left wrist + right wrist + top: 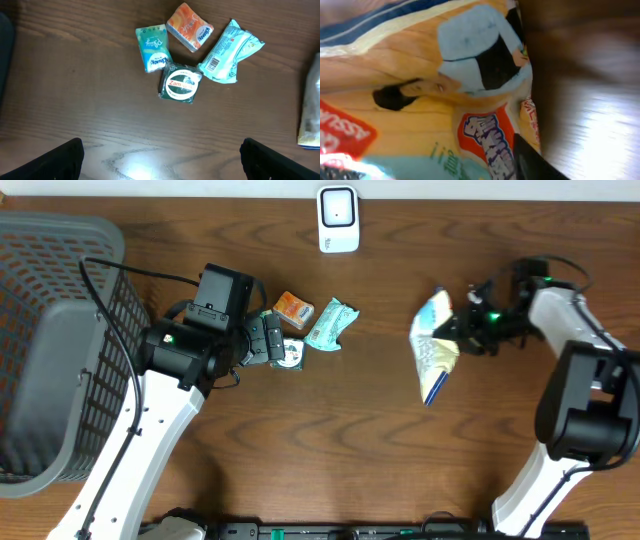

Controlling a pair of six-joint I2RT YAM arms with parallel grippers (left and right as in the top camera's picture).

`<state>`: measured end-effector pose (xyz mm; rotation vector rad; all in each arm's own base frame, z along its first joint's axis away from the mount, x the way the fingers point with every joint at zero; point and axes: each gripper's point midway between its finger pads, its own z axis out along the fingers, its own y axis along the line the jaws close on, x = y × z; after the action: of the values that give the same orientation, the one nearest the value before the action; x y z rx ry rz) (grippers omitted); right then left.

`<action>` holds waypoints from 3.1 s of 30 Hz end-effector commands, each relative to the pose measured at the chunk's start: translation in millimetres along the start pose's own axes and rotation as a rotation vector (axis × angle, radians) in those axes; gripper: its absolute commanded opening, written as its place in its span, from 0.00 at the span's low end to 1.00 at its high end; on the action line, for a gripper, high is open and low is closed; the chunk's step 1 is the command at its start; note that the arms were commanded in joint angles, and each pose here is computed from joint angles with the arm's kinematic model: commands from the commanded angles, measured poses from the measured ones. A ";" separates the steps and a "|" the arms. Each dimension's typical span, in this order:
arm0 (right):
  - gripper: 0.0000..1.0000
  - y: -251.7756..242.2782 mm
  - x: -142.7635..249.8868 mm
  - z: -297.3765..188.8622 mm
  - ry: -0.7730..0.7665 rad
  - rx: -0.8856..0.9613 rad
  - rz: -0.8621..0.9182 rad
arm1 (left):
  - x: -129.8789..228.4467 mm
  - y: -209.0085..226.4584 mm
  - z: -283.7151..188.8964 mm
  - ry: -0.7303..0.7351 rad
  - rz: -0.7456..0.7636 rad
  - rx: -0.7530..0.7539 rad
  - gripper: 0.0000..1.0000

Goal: Scan the item barcode

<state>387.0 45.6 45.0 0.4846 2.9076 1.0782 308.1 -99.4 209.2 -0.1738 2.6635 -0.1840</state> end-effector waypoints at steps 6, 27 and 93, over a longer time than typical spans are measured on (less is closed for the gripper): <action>0.50 -4.2 -24.3 -71.6 -0.091 0.253 -0.081 | -5.1 0.5 -4.8 -0.020 0.003 -0.004 0.97; 0.59 74.8 6.0 0.6 -0.084 0.578 -0.324 | -5.1 0.5 -4.8 -0.020 0.004 -0.004 0.98; 0.43 23.2 -8.9 -23.3 -0.143 -0.154 -0.106 | -5.1 0.5 -4.8 -0.020 0.004 -0.004 0.98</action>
<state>382.4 66.0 45.9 0.3587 2.7417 1.2266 308.1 -99.6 209.2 -0.1732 2.6637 -0.1846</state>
